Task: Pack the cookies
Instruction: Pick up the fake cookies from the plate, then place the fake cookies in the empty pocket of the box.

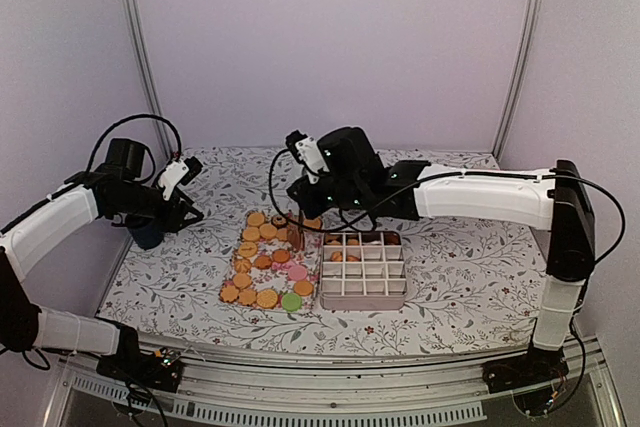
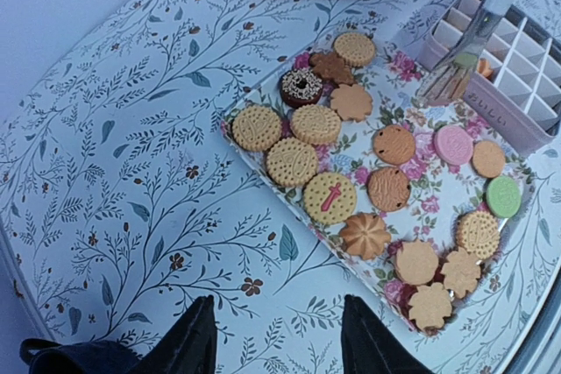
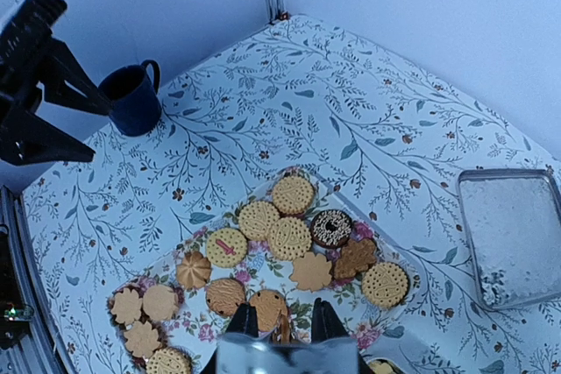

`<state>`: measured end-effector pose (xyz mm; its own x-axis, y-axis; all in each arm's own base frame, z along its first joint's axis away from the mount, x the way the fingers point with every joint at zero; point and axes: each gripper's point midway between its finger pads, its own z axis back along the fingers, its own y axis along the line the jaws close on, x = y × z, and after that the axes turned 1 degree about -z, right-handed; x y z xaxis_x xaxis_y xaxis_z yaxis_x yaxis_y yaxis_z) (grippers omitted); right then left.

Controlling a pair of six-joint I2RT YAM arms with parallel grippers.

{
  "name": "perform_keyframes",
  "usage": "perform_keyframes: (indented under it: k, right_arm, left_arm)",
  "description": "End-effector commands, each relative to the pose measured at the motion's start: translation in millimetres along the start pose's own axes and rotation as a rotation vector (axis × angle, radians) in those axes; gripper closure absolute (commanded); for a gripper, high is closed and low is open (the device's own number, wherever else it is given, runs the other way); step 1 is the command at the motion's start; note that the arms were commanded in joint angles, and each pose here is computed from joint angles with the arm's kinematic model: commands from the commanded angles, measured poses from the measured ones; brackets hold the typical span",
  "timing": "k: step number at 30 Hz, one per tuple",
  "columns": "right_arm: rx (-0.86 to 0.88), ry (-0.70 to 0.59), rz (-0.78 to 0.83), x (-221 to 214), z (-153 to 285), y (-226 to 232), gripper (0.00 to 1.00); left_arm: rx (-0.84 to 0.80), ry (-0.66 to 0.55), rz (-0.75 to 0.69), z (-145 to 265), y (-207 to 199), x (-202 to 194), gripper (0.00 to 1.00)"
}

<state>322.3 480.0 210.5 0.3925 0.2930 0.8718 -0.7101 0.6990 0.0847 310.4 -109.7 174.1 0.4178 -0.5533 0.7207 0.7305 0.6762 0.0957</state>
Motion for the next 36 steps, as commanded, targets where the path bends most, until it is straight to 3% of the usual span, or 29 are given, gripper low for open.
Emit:
perform_keyframes:
  k: [1, 7, 15, 21, 30, 33, 36]
  right_arm:
    - [0.034, -0.205, -0.063, 80.9, 63.1, -21.3, 1.0]
    - [-0.014, -0.233, -0.088, 78.6, 106.1, -51.3, 1.0]
    - [-0.17, -0.139, -0.042, 29.0, 142.3, -92.4, 1.0]
    - [-0.202, -0.044, -0.04, -12.5, 142.0, -100.7, 1.0]
    - [-0.197, -0.005, -0.038, -28.9, 139.3, -101.3, 1.0]
    - [-0.194, 0.001, -0.039, -29.9, 137.2, -100.6, 0.92]
    - [-0.192, -0.001, -0.035, -28.3, 136.5, -100.0, 0.77]
  left_arm:
    - [0.014, -0.005, -0.006, 2.2, 2.0, -0.8, 0.5]
    - [0.016, -0.007, -0.009, 2.9, 2.6, 0.1, 0.5]
    - [0.009, -0.01, -0.005, 3.0, 2.0, 1.7, 0.5]
    - [0.007, -0.002, 0.0, 2.0, 1.7, 0.2, 0.5]
    - [0.007, 0.0, 0.002, 2.0, 2.4, 0.2, 0.5]
    - [0.008, 0.0, 0.0, 2.1, 2.5, 0.7, 0.5]
    - [0.008, 0.002, 0.0, 1.9, 2.4, 0.2, 0.5]
